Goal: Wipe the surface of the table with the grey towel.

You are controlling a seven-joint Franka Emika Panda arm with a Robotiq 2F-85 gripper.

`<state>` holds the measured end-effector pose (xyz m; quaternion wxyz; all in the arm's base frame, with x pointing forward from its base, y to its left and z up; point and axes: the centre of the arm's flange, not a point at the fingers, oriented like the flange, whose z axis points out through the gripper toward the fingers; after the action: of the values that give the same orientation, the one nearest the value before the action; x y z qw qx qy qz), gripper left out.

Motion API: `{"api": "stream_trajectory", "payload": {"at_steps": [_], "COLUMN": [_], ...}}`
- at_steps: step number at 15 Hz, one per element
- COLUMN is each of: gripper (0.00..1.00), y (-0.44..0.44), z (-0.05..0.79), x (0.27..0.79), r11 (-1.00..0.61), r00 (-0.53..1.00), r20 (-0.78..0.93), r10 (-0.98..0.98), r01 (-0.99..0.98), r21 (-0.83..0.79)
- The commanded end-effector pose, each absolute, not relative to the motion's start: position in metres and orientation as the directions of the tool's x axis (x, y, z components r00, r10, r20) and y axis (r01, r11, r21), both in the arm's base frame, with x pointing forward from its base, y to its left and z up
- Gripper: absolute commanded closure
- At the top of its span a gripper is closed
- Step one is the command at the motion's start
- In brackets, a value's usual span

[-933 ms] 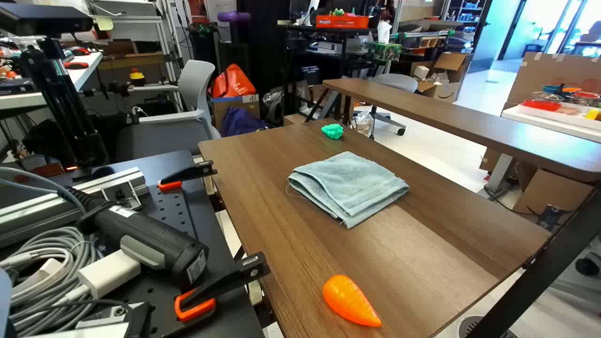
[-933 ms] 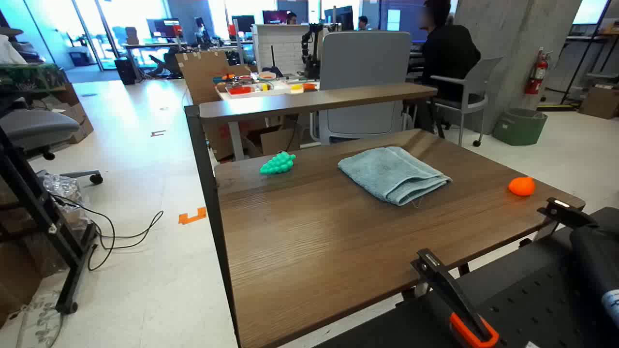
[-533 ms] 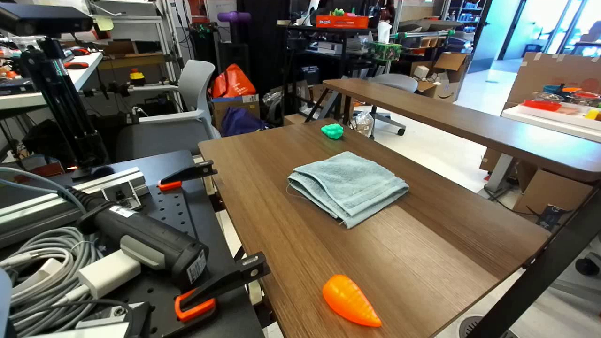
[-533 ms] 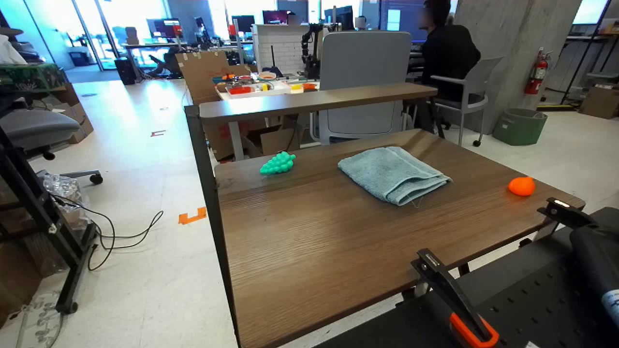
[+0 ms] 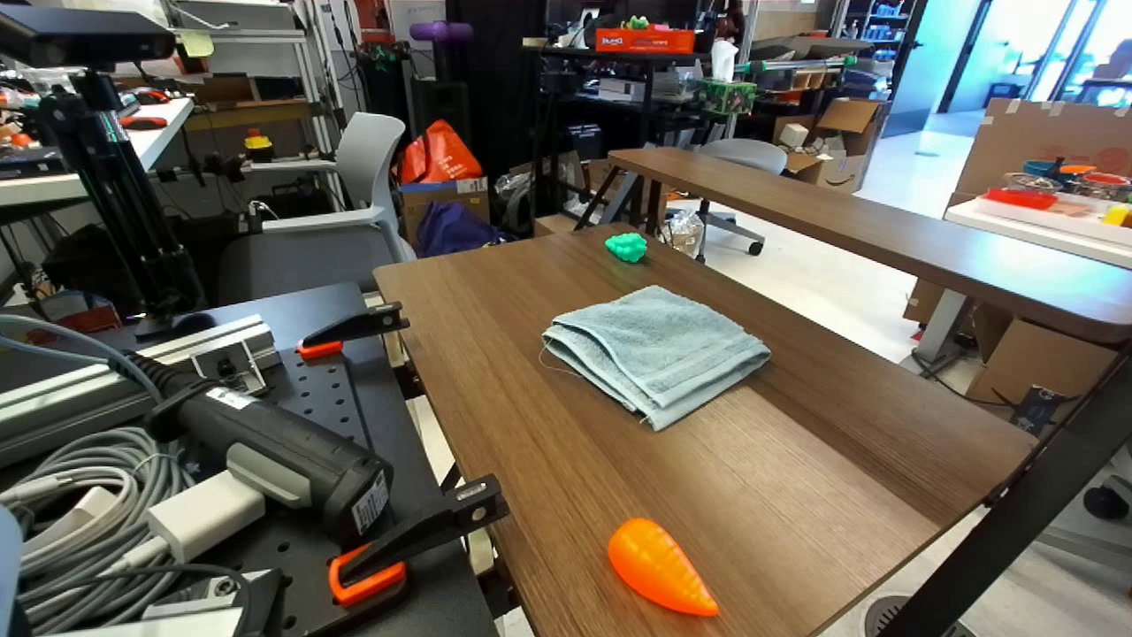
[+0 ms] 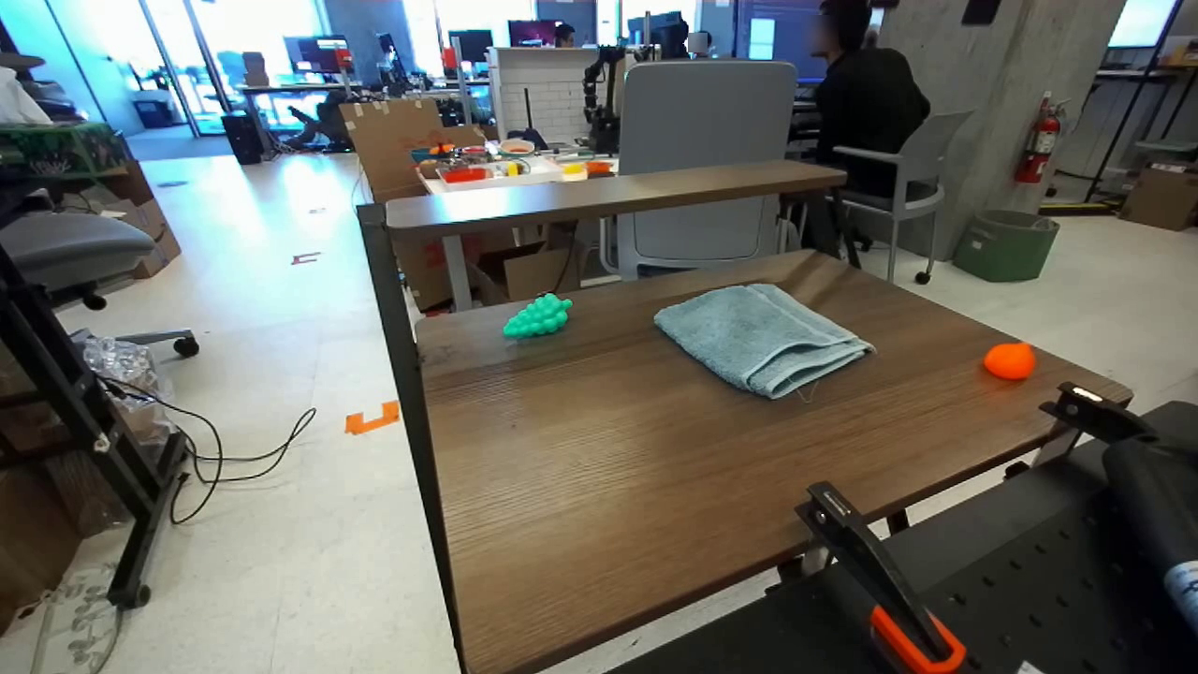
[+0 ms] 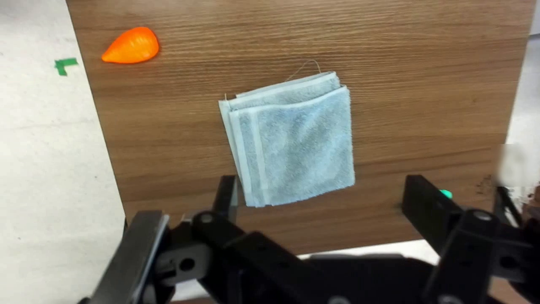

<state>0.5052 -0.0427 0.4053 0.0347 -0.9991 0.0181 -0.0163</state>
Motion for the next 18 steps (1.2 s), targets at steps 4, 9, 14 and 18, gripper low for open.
{"api": "stream_trajectory", "payload": {"at_steps": [4,9,14,18], "gripper": [0.0,0.0,0.0,0.0], "y": [-0.112,-0.112,-0.087,-0.053], "z": [0.319,0.298,0.262,0.186], "x": [0.619,0.588,0.582,0.568], "r11": [-0.976,-0.979,-0.972,-0.977], "r00": [0.951,0.957,0.96,0.968], "r20": [-0.222,-0.206,-0.163,-0.133], "r10": [-0.215,-0.205,-0.23,-0.212], "r01": [-0.204,-0.197,-0.235,-0.207], "r21": [0.073,0.059,-0.018,0.047]}}
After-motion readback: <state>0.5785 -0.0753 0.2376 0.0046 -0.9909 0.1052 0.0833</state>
